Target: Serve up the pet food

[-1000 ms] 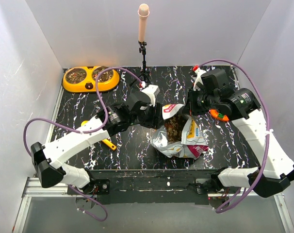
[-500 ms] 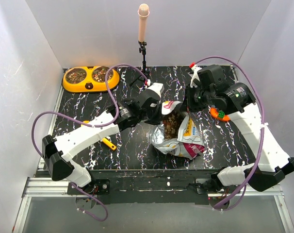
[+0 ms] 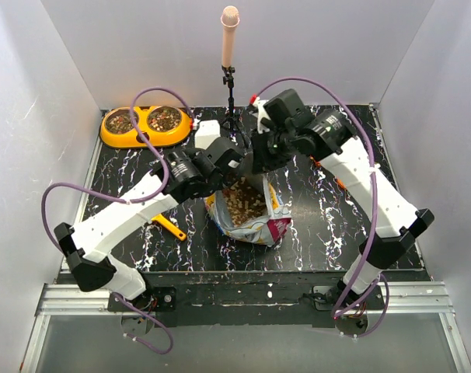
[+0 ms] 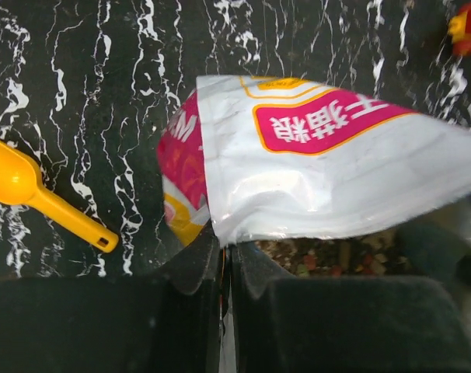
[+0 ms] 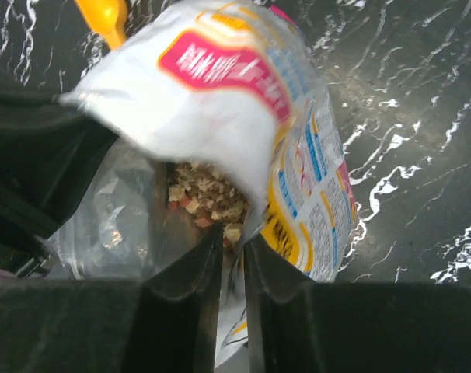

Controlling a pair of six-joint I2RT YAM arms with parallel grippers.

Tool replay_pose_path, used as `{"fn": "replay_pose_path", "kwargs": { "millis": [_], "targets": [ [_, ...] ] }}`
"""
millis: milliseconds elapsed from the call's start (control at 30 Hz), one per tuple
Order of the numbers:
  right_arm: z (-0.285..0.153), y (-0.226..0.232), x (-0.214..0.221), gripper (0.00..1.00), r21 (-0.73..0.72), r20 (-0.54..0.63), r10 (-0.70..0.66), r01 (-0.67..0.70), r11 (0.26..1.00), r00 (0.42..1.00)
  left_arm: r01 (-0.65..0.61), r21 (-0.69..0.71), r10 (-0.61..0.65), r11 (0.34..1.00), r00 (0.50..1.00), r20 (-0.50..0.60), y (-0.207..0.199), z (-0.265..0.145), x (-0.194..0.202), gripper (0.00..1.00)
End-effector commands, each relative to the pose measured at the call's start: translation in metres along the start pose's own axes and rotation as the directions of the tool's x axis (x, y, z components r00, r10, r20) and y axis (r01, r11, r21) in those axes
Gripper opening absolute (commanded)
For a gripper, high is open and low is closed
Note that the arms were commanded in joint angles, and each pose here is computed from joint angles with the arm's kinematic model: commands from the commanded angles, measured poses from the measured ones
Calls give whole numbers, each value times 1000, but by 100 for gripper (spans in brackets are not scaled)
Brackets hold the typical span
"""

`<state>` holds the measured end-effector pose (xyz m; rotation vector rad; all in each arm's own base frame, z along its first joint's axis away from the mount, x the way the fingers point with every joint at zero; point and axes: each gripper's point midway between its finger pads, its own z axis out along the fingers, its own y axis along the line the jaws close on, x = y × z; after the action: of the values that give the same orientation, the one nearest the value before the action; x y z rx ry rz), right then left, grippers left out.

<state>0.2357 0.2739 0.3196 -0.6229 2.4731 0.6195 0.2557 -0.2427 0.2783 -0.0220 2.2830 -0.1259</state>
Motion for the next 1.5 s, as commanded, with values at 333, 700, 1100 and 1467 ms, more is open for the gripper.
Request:
{"fn": "replay_pose_path", "kwargs": {
  "millis": [333, 700, 1100, 1467],
  "targets": [
    [-13, 15, 50, 58, 18, 25, -150, 149, 989, 988, 485, 147, -507, 862, 828, 240, 22, -64, -80, 0],
    [-21, -31, 79, 37, 166, 3, -270, 266, 950, 963, 499, 80, -499, 863, 815, 296, 37, -65, -87, 0],
    [-51, 15, 70, 40, -68, 121, -362, 372, 926, 924, 453, -8, -422, 892, 836, 351, 44, -64, -99, 0],
    [-46, 11, 76, 76, -55, 239, -492, 517, 854, 837, 431, 1, -406, 902, 848, 341, 38, -60, -102, 0]
  ]
}}
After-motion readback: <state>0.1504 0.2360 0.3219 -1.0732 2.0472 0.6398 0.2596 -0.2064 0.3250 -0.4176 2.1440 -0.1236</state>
